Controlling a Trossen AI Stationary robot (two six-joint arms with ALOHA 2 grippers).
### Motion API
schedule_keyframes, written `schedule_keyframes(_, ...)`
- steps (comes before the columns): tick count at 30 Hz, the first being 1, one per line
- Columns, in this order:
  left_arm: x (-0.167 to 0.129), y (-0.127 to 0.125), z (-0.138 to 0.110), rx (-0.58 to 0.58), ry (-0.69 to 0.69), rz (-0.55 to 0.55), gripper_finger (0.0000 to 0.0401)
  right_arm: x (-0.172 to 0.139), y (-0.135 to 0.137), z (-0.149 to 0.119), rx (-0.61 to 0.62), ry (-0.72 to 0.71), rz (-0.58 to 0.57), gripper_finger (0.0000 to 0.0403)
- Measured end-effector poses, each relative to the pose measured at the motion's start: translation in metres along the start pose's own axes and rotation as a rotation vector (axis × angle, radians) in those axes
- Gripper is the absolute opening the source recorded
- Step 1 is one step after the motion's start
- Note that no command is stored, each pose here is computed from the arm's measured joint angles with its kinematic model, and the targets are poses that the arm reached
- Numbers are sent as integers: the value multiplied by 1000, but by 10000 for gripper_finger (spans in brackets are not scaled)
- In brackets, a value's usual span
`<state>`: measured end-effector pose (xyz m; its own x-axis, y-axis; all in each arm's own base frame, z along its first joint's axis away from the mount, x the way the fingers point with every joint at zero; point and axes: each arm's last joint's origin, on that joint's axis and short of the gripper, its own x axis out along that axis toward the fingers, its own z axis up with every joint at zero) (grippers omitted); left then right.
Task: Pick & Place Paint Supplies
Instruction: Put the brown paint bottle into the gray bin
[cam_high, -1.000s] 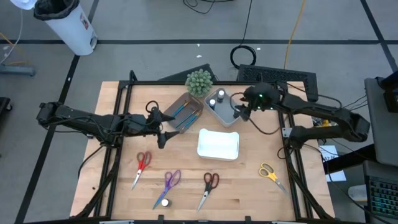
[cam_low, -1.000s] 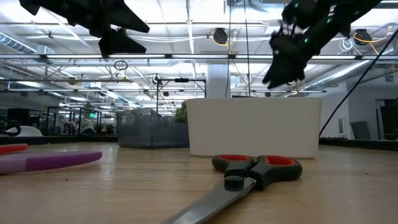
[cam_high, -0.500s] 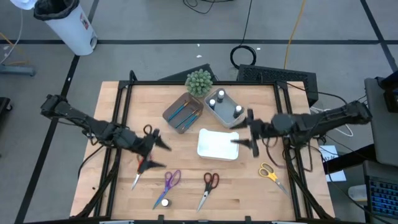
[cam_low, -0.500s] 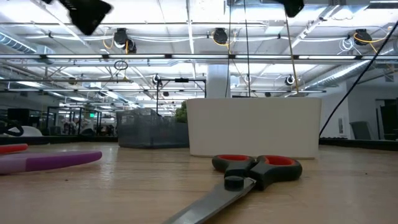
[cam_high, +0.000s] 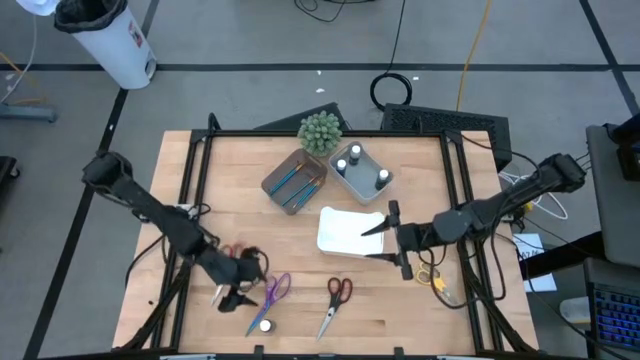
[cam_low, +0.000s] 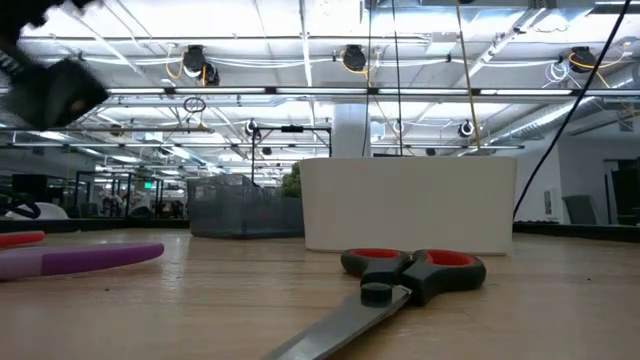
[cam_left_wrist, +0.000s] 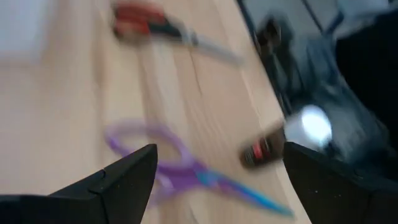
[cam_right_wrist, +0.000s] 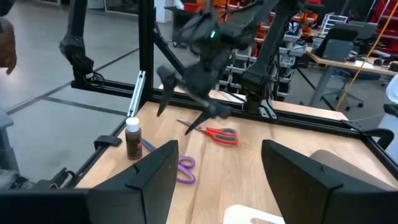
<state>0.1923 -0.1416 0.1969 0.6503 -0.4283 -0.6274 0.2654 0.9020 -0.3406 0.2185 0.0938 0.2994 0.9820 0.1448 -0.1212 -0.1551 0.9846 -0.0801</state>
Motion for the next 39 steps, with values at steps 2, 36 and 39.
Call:
schedule_keyframes(2,9,-2,-10,-71,97,-14,351,4,0,-1,-1,-2,-5,221)
schedule_keyframes(36,68,-41,-56,96,9,52,351,12,-4,-4,-18,-6,-23,212)
schedule_keyframes(39,83,-40,-61,102,-17,40,351,12,-4,-4,-19,-6,-23,212)
